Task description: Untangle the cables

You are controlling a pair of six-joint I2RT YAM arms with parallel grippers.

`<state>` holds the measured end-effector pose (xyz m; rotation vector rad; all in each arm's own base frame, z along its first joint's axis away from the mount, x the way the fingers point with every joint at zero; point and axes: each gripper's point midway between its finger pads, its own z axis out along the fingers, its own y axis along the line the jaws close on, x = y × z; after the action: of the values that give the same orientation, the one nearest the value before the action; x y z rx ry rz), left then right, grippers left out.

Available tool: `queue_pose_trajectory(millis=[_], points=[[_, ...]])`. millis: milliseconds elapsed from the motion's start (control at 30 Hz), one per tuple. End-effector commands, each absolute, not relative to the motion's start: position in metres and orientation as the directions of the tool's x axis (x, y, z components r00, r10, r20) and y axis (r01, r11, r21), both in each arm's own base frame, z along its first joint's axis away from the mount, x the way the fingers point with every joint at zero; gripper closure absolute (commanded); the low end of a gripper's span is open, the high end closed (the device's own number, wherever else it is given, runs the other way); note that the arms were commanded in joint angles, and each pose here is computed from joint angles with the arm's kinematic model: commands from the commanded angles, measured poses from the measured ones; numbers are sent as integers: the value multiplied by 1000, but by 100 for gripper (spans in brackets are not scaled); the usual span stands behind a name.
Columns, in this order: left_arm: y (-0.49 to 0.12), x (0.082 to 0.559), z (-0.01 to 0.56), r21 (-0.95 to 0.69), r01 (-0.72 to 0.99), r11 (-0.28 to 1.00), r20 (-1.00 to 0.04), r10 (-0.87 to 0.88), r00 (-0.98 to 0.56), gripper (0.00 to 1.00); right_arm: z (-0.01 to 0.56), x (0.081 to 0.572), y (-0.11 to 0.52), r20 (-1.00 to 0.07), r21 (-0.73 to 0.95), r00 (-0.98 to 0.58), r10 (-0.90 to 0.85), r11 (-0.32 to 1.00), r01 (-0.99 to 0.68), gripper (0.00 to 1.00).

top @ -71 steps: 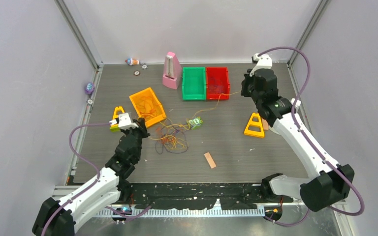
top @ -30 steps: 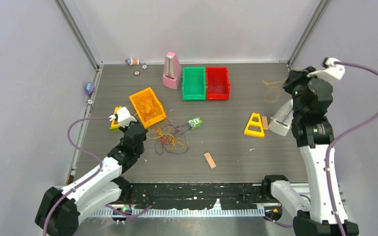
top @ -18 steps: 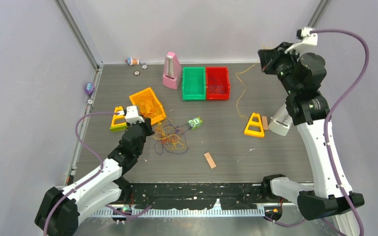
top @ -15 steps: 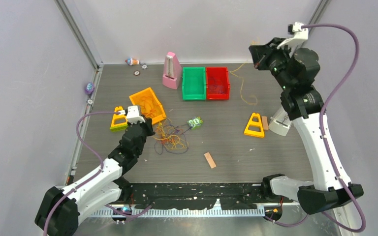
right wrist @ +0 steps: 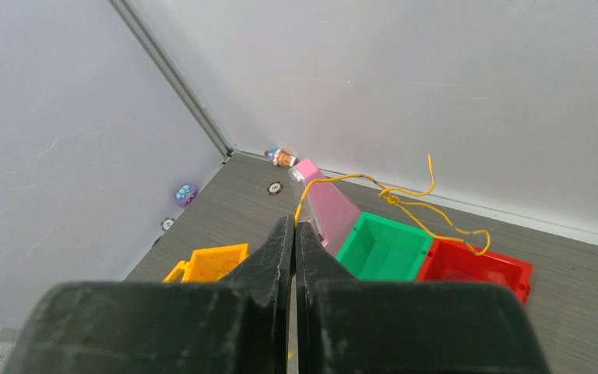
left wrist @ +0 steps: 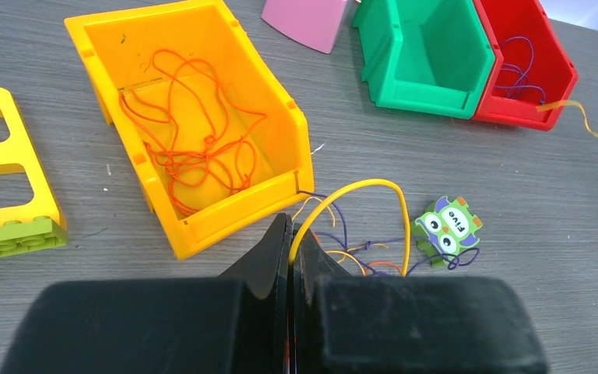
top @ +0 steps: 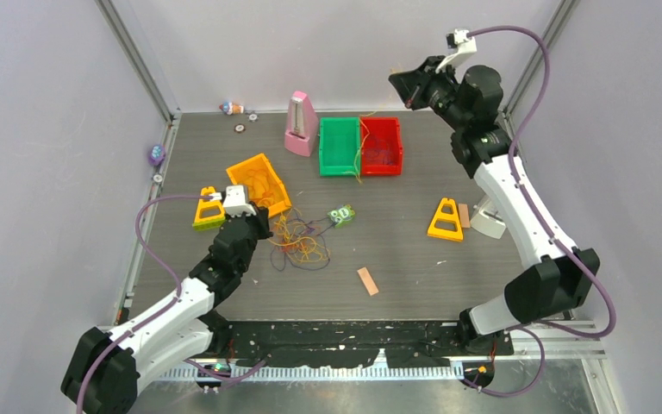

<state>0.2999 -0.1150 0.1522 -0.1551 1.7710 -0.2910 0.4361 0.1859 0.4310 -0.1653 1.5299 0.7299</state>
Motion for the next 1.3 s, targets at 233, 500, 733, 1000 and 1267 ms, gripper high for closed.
queue_pose_trajectory(millis=[233,500,733,1000,1267], points=[[-123,308,182,-305,97,948,-946,-289,-148,100,465,464,238,-937,269,-27,347,672,-690,95],[-125,308,183,-304,106,947,-946,-287,-150,100,443,496,259,-943,274,-62,328,653,-706,95],[-126,309,183,-301,111,947,-947,-283,-152,100,407,524,276,-942,303,-119,315,638,-708,95],[-126,310,182,-296,108,949,-948,-277,-156,100,323,555,294,-932,362,-248,265,639,-678,95],[-125,309,182,-295,104,950,-948,-278,-154,100,269,567,299,-918,392,-323,232,654,-647,95]])
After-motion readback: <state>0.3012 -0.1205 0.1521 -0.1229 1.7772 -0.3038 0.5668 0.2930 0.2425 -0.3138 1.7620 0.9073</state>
